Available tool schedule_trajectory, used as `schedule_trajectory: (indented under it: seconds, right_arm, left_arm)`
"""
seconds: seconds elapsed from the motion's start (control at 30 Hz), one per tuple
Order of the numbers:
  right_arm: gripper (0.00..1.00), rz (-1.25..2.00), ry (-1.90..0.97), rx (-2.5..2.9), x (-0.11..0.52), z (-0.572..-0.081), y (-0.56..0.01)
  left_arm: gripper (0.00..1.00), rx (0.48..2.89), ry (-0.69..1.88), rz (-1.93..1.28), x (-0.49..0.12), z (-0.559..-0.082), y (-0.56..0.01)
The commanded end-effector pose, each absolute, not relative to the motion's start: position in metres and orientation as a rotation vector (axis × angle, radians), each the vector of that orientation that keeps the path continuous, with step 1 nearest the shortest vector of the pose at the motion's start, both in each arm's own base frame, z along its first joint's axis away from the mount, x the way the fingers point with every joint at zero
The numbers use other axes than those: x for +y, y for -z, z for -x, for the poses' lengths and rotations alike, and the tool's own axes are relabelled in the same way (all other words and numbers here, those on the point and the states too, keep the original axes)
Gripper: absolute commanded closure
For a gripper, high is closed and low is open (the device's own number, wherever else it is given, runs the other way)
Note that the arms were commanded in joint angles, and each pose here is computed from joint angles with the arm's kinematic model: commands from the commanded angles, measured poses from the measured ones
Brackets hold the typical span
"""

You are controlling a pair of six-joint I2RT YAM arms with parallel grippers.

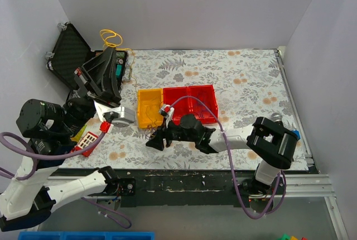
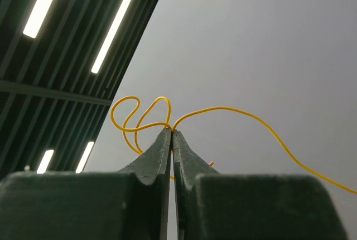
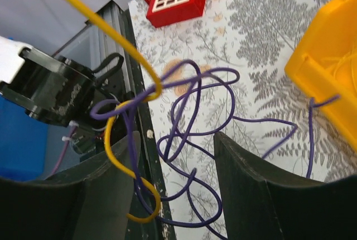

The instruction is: Untangle the cables

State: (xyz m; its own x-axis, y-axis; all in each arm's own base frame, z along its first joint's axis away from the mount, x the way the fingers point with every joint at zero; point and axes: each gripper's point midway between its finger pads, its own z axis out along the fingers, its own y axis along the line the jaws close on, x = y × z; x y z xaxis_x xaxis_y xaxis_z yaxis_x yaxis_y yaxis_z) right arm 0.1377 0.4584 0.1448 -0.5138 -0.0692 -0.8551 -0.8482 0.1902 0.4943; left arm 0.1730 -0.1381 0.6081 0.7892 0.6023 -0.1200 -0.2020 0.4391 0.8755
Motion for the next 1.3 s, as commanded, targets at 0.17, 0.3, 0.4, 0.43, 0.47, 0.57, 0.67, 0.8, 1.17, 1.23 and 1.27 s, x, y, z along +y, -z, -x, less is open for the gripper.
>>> schedule_trajectory:
  seconds: [0.17,0.3,0.4,0.43,0.47,0.57,0.67,0.8,1.17,1.23,1.27]
  right_arm:
    - [0.46,0.835,-1.327,1.859,0.431,-0.131,-0.114]
    - [0.69,0.800,-1.266,1.937,0.419,-0.134,-0.099]
    - [0.84,0.796,-1.239,1.999,0.408,-0.130,-0.087]
    - [0.89,0.798,-1.233,2.017,0.404,-0.128,-0.084]
    - [0.95,0.794,-1.220,2.028,0.401,-0.128,-0.083]
    - [0.99,0.774,-1.204,2.037,0.387,-0.125,-0.085]
    - [0.99,0.765,-1.161,2.024,0.377,-0.128,-0.095]
    - [0.99,0.771,-1.109,1.973,0.370,-0.134,-0.121]
    - [0.99,0.684,-0.899,1.759,0.346,-0.197,-0.244]
    - [0.99,0.660,-0.835,1.748,0.337,-0.217,-0.254]
    - [0.99,0.642,-0.801,1.753,0.331,-0.228,-0.256]
  left_arm:
    - [1.00,0.359,-0.571,-0.865,-0.124,-0.159,-0.664]
    - [1.00,0.345,-0.589,-0.850,-0.121,-0.156,-0.671]
    - [1.00,0.308,-0.590,-0.851,-0.123,-0.151,-0.676]
    - [1.00,0.307,-0.592,-0.849,-0.123,-0.151,-0.677]
    - [1.00,0.306,-0.591,-0.845,-0.122,-0.151,-0.677]
    - [1.00,0.324,-0.585,-0.853,-0.123,-0.154,-0.671]
    - [1.00,0.347,-0.559,-0.866,-0.126,-0.157,-0.659]
    - [1.00,0.427,-0.544,-0.883,-0.126,-0.169,-0.635]
    - [1.00,0.833,-0.301,-0.892,-0.150,-0.220,-0.534]
    - [1.00,0.910,-0.278,-0.879,-0.154,-0.232,-0.514]
    - [1.00,0.941,-0.275,-0.879,-0.156,-0.236,-0.503]
